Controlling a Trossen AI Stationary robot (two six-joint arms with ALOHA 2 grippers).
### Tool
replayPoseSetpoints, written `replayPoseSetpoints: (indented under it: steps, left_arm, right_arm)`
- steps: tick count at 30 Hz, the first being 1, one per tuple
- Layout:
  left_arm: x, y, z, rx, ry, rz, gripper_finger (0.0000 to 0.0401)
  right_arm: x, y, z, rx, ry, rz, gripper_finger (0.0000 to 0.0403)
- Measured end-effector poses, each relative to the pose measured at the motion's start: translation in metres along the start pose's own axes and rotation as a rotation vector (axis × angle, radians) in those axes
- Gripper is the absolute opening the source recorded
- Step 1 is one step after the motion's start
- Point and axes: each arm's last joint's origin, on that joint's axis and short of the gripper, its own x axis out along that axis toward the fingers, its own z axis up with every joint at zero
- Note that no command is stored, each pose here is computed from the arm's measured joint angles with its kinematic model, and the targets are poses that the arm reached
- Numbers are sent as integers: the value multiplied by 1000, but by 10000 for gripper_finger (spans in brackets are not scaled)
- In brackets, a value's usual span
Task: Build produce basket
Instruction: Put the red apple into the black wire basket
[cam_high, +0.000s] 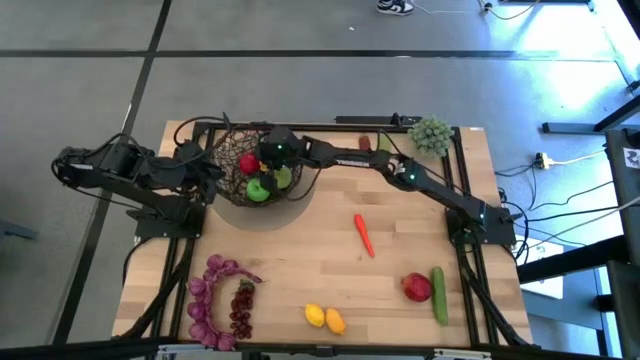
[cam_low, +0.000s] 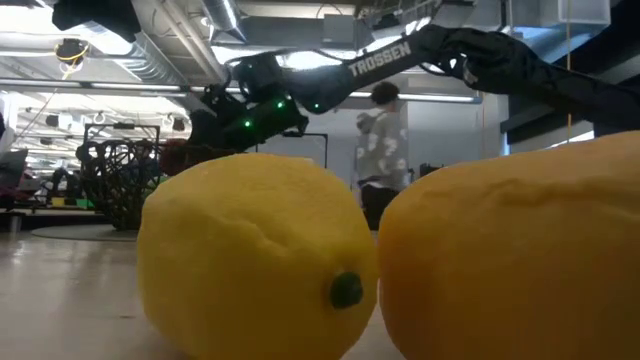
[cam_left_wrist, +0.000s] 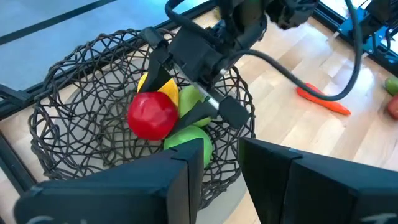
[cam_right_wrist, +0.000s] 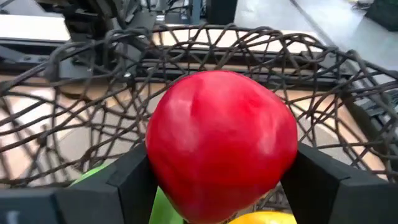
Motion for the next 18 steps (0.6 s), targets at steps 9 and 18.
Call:
replayPoseSetpoints:
  steps: [9, 18]
  left_arm:
    - [0, 0, 0, -1, 0, 0, 92]
    - [0, 0, 0, -1, 0, 0, 92]
  right_arm:
    - [8, -1, -14, 7, 23, -23, 281]
    - [8, -1, -8, 69, -29, -28, 283]
